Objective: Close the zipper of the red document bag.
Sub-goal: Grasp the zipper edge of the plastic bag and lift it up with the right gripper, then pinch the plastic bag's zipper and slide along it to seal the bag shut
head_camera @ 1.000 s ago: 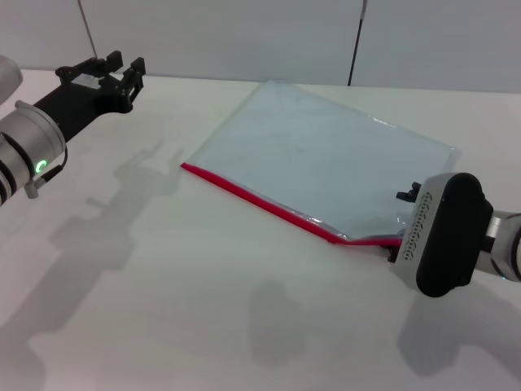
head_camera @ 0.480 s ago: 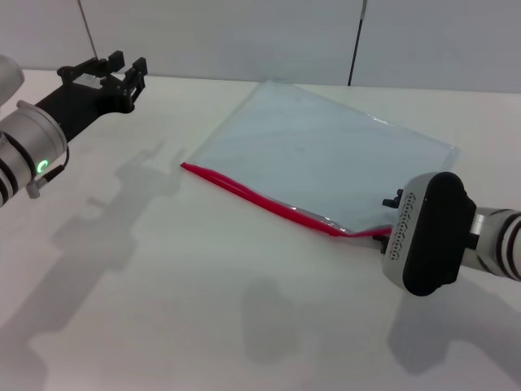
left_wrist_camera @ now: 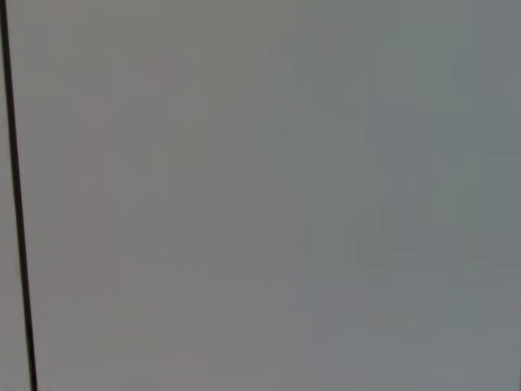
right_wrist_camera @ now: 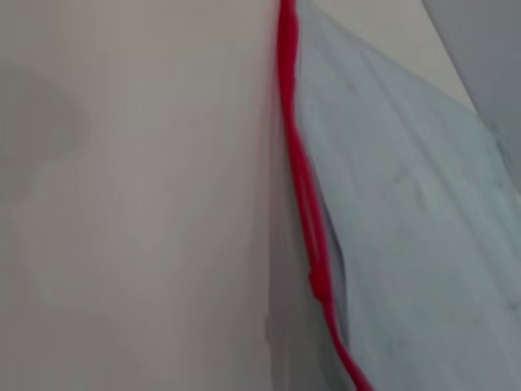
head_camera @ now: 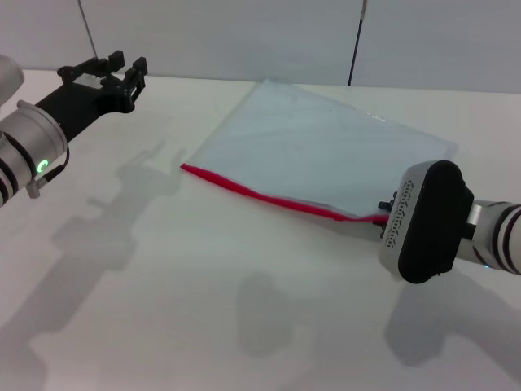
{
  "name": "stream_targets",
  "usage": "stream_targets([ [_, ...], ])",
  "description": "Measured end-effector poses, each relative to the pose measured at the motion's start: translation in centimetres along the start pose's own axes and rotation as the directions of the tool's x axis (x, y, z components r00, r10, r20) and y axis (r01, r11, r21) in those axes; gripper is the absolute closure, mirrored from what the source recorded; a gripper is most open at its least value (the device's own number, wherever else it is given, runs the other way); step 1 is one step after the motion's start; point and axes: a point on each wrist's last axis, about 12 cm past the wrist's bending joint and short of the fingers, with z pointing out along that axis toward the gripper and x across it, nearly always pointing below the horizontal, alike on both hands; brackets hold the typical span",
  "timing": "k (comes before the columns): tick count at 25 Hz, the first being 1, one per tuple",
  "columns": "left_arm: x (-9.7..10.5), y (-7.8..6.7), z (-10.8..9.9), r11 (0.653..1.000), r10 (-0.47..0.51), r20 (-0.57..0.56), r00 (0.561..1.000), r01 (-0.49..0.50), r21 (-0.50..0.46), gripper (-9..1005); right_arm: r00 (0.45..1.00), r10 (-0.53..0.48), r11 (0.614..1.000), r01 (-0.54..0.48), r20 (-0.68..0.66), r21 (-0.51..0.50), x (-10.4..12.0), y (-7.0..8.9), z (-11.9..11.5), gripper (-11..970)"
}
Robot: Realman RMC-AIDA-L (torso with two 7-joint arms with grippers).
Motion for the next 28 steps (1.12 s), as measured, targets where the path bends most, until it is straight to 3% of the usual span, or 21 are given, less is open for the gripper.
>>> stream_targets([
  [8, 0.1, -0.3, 0.0, 0.999, 0.014, -0.023, 1.0, -0.013, 0.035, 628, 0.999, 0.032, 0.999, -0.033, 0.028, 0.033, -0.4, -0.4, -0.8, 808],
  [13, -0.7, -2.2, 0.6, 0.976, 0.126, -0.06, 0.99, -0.113, 0.185, 628, 0.997, 0.035, 0.998, -0.039, 0.068, 0.054, -1.1, -0.3, -2.2, 847],
  [14, -1.2, -3.5, 0.9, 0.942, 0.194, -0.057, 0.979, -0.169, 0.291, 628, 0.997, 0.035, 0.998, -0.039, 0.073, 0.057, -1.2, -0.3, -2.5, 855],
  [15, -1.2, -3.5, 0.9, 0.942, 0.194, -0.057, 0.979, -0.169, 0.291, 628, 0.997, 0.034, 0.998, -0.039, 0.076, 0.059, -1.3, -0.3, -2.6, 862],
  [17, -1.6, -4.6, 1.1, 0.903, 0.245, -0.058, 0.968, -0.206, 0.378, 628, 0.996, 0.033, 0.998, -0.038, 0.079, 0.059, -1.4, -0.4, -2.7, 878],
  [20, -2.0, -6.4, 1.7, 0.808, 0.335, -0.066, 0.94, -0.25, 0.534, 628, 0.996, 0.034, 0.998, -0.038, 0.08, 0.055, -1.5, -0.3, -2.7, 896],
  [28, -2.2, -8.3, 2.1, 0.615, 0.531, -0.007, 0.847, -0.38, 0.691, 627, 0.996, 0.039, 0.998, -0.042, 0.082, 0.045, -1.8, -0.3, -2.8, 907],
])
